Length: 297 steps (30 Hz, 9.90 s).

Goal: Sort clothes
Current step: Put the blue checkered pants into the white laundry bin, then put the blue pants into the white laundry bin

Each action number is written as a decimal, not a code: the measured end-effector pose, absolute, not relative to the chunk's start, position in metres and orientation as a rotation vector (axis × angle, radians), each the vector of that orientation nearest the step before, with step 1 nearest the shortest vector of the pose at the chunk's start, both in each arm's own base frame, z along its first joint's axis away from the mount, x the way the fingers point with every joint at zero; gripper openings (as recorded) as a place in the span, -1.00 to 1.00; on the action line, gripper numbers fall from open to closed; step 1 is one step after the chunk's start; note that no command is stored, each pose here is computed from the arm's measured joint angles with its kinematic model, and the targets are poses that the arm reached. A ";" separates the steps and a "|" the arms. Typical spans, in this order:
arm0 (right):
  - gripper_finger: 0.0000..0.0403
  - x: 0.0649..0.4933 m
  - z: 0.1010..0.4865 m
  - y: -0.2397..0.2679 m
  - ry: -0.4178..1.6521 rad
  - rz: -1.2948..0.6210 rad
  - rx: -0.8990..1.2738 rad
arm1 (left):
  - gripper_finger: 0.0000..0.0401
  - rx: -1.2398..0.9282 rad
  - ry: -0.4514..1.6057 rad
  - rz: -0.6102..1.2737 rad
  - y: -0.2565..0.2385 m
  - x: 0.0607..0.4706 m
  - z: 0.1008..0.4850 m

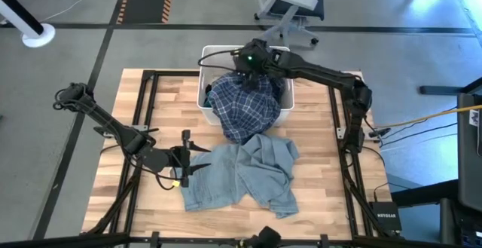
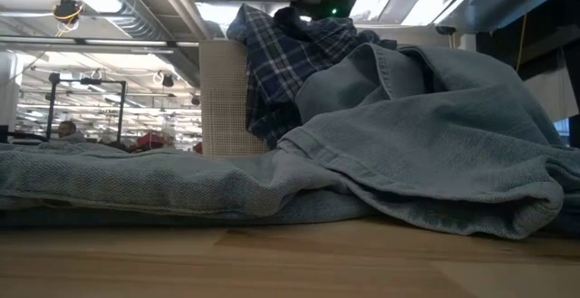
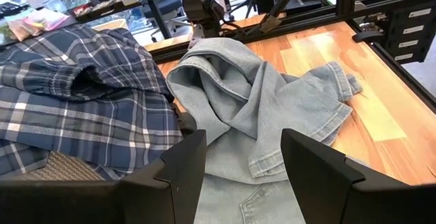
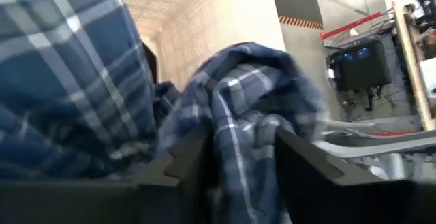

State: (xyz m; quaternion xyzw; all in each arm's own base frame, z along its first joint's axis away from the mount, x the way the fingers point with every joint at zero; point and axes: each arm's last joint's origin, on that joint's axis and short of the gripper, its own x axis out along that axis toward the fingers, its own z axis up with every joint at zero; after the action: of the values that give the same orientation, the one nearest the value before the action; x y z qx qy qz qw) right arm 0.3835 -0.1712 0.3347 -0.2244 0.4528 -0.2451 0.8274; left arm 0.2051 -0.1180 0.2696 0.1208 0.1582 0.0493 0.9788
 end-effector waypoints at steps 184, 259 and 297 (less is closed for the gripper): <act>0.24 0.268 0.312 0.081 1.266 -0.188 -0.603 | -0.07 0.143 0.403 0.146 -0.113 0.203 0.260; -0.70 0.316 0.181 0.054 0.949 0.068 -0.270 | -0.07 0.139 0.420 0.167 -0.108 0.204 0.258; -0.70 0.264 0.551 0.033 0.305 -0.542 -0.689 | -0.07 0.160 0.415 0.160 -0.109 0.205 0.259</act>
State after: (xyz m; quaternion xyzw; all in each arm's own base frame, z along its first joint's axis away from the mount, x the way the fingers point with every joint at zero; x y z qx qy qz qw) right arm 0.2644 0.0332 0.5505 -0.3322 0.1473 -0.2613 0.8942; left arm 0.2046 -0.1086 0.2588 0.0794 0.2057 0.0791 0.9722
